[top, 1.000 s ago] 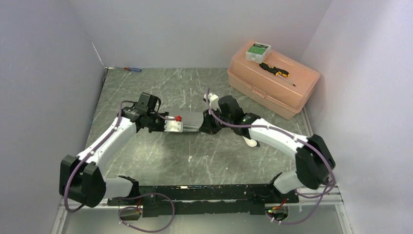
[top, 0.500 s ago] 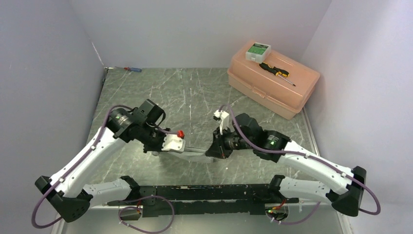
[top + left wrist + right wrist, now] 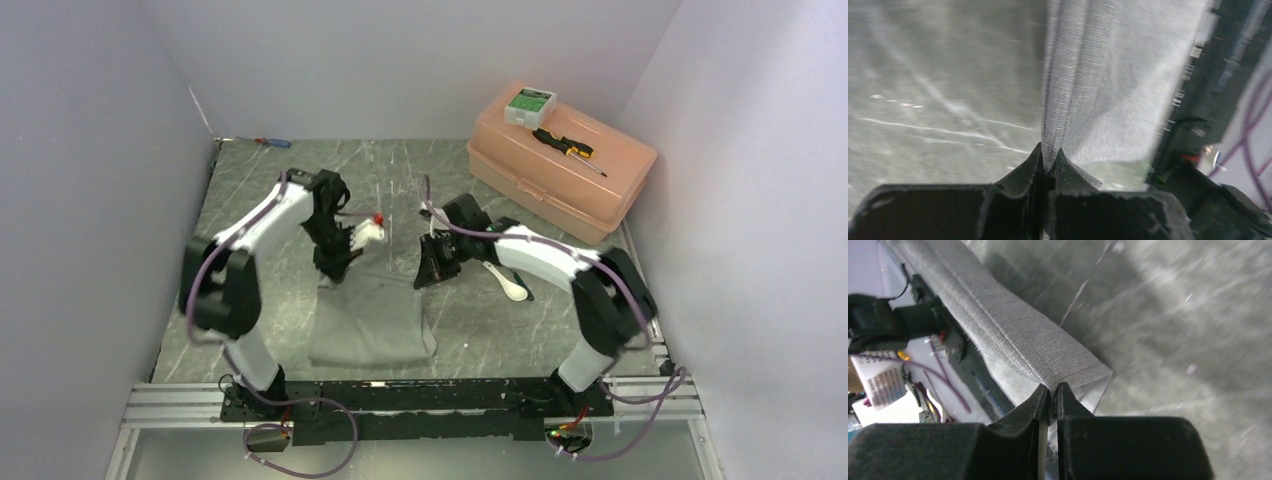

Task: Fold the napkin into a case and place the utensils inside
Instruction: Turn over the upper triangle folded napkin at the center of the board.

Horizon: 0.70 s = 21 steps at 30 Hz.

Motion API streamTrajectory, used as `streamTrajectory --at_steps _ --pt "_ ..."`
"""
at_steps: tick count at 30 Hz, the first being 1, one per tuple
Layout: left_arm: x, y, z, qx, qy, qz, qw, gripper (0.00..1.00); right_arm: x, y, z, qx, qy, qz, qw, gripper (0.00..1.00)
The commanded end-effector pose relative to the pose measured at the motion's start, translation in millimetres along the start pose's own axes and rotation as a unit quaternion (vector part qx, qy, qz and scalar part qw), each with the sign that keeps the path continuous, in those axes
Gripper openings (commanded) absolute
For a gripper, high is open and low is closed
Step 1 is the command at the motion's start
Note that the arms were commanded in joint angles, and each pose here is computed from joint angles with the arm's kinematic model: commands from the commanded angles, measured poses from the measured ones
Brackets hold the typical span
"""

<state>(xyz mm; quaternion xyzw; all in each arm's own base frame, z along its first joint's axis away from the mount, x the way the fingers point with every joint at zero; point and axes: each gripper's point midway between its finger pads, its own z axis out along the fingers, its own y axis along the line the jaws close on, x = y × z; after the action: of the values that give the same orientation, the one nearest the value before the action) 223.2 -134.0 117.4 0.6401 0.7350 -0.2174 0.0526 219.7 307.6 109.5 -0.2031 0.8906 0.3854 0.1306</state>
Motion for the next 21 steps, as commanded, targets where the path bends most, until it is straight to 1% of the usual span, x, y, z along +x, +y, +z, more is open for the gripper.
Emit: streamTrajectory --at_steps 1,4,6,10,12,14,15,17,18,19,20,21 --pt "-7 94 1 -0.049 -0.035 -0.007 0.998 0.03 -56 -14 15 -0.033 -0.018 -0.049 0.998 0.00" --pt "-10 139 19 -0.034 -0.028 -0.030 0.999 0.03 -83 -41 26 -0.033 -0.015 -0.043 0.998 0.00" --pt "-9 161 32 -0.030 -0.028 -0.043 0.998 0.03 -96 -62 31 -0.030 -0.015 -0.031 0.999 0.01" --pt "-4 194 57 -0.029 -0.029 -0.066 0.997 0.04 -112 -106 50 -0.002 -0.009 -0.018 1.000 0.16" --pt "1 206 67 -0.031 -0.023 -0.076 0.996 0.05 -121 -122 57 0.010 -0.016 -0.016 1.000 0.29" --pt "3 216 72 -0.034 -0.029 -0.090 0.995 0.06 -135 -132 60 0.031 -0.033 -0.023 0.999 0.40" --pt "3 219 73 -0.035 -0.034 -0.099 0.994 0.09 -139 -136 61 0.042 -0.039 -0.025 0.998 0.48" --pt "6 225 75 -0.039 -0.037 -0.113 0.992 0.16 -147 -142 60 0.062 -0.054 -0.028 0.996 0.69" --pt "7 226 74 -0.041 -0.040 -0.118 0.991 0.20 -150 -144 58 0.072 -0.061 -0.028 0.995 0.75" --pt "7 228 74 -0.045 -0.043 -0.125 0.990 0.26 -153 -146 55 0.082 -0.070 -0.031 0.994 0.84" --pt "8 229 73 -0.048 -0.046 -0.131 0.989 0.35 -153 -148 51 0.095 -0.080 -0.032 0.992 0.90" --pt "9 228 72 -0.049 -0.048 -0.136 0.988 0.47 -155 -147 47 0.102 -0.094 -0.034 0.990 0.93"
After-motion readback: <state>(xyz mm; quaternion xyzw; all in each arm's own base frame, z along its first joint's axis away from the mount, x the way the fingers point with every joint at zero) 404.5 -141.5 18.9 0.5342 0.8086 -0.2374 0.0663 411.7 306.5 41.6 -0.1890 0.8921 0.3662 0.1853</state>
